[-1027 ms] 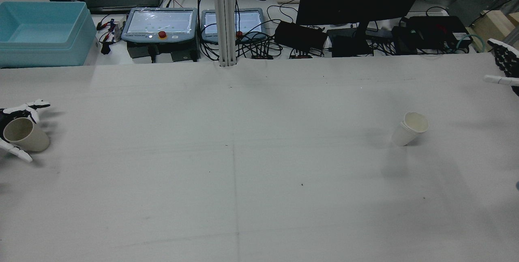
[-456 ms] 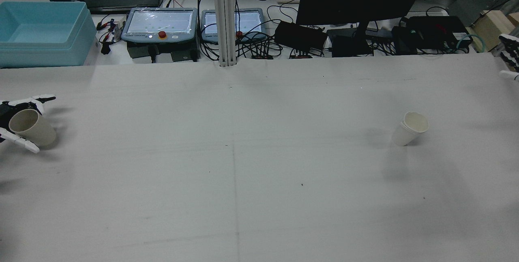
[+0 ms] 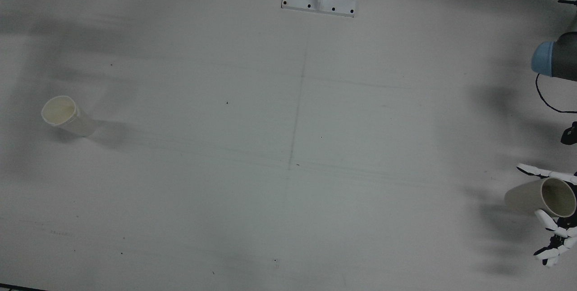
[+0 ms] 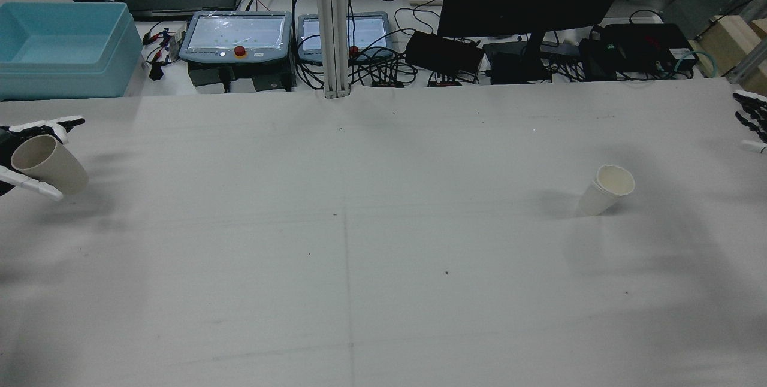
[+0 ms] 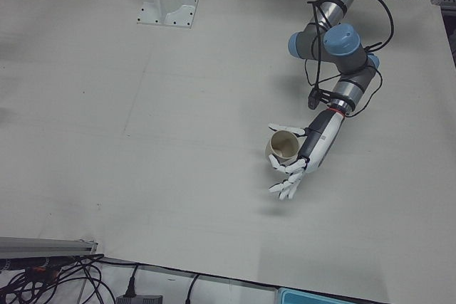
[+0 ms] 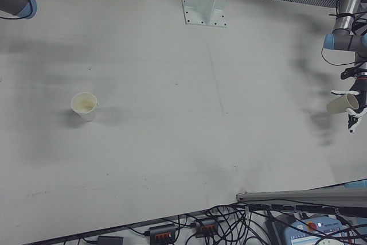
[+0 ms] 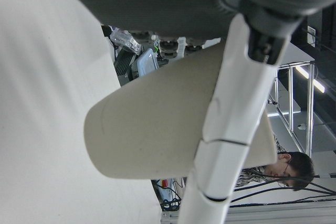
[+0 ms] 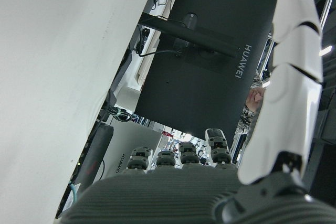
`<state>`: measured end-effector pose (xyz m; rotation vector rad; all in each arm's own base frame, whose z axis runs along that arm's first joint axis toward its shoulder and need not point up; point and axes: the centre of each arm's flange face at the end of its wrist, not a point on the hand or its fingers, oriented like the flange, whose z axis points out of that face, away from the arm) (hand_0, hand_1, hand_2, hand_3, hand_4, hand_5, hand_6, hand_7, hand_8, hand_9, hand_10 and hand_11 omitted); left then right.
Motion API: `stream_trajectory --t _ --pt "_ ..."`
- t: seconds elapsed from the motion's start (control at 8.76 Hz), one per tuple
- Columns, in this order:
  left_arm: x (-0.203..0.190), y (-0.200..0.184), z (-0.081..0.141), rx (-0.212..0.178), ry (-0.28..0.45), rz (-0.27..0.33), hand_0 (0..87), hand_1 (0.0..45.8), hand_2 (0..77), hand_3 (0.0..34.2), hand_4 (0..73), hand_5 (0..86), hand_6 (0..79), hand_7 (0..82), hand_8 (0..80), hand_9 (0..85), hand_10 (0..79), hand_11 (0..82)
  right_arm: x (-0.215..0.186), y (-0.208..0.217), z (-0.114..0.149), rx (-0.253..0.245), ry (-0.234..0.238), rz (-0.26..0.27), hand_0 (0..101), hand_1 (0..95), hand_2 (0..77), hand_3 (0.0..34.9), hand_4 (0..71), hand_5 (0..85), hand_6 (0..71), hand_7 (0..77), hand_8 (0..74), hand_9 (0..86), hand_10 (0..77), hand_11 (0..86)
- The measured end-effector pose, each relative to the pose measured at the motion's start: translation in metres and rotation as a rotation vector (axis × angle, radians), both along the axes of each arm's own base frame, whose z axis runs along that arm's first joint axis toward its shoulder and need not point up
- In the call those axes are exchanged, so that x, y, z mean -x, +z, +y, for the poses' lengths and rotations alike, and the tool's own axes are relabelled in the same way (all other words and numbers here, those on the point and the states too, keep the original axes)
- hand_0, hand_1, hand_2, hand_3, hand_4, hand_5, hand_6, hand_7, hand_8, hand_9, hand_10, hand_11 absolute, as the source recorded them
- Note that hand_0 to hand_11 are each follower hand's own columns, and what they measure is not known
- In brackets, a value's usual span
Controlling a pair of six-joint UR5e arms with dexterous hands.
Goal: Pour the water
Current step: 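Lift the held cup off the table with the left hand, then reach the right hand to the other white paper cup and grasp it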
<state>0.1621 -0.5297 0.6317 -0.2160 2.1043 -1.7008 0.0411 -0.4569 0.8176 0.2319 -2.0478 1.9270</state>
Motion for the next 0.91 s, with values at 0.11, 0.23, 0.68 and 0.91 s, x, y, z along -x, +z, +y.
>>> stream_trajectory --t 0.11,0.23,0.68,0.91 --pt "0.009 -0.023 0.004 0.001 -0.006 0.011 79.9 28.9 2.2 0.0 37.1 48.5 10.4 18.5 7.6 4.9 0.5 2.2 0.012 0.029 -0.003 0.000 -0.024 0.018 51 17.5 12.0 0.0 4.9 15.8 4.4 10.4 3.8 2.2 4.4 7.6" --pt "0.017 -0.039 0.007 -0.003 -0.015 0.018 79.9 28.9 2.2 0.0 37.1 48.5 10.4 18.5 7.6 4.9 0.5 2.2 0.030 0.041 -0.011 -0.014 -0.054 0.036 52 22.4 12.0 0.0 4.9 15.8 4.4 10.4 2.7 2.2 4.4 7.6" --pt "0.071 -0.055 0.011 -0.009 -0.046 0.010 80.0 26.7 2.2 0.0 37.1 48.5 9.3 18.5 7.6 4.4 0.0 2.2 0.107 -0.002 -0.045 -0.139 -0.168 0.073 56 25.6 8.2 0.0 3.3 16.9 3.3 10.4 0.5 1.1 1.6 4.9" --pt "0.083 -0.052 0.013 -0.005 -0.055 0.005 79.9 25.6 2.2 0.0 37.1 48.5 9.3 18.0 7.6 4.4 0.0 2.2 0.143 -0.024 -0.047 -0.186 -0.225 0.093 58 26.2 10.4 0.0 4.4 18.5 3.3 11.4 1.1 1.1 0.5 3.8"
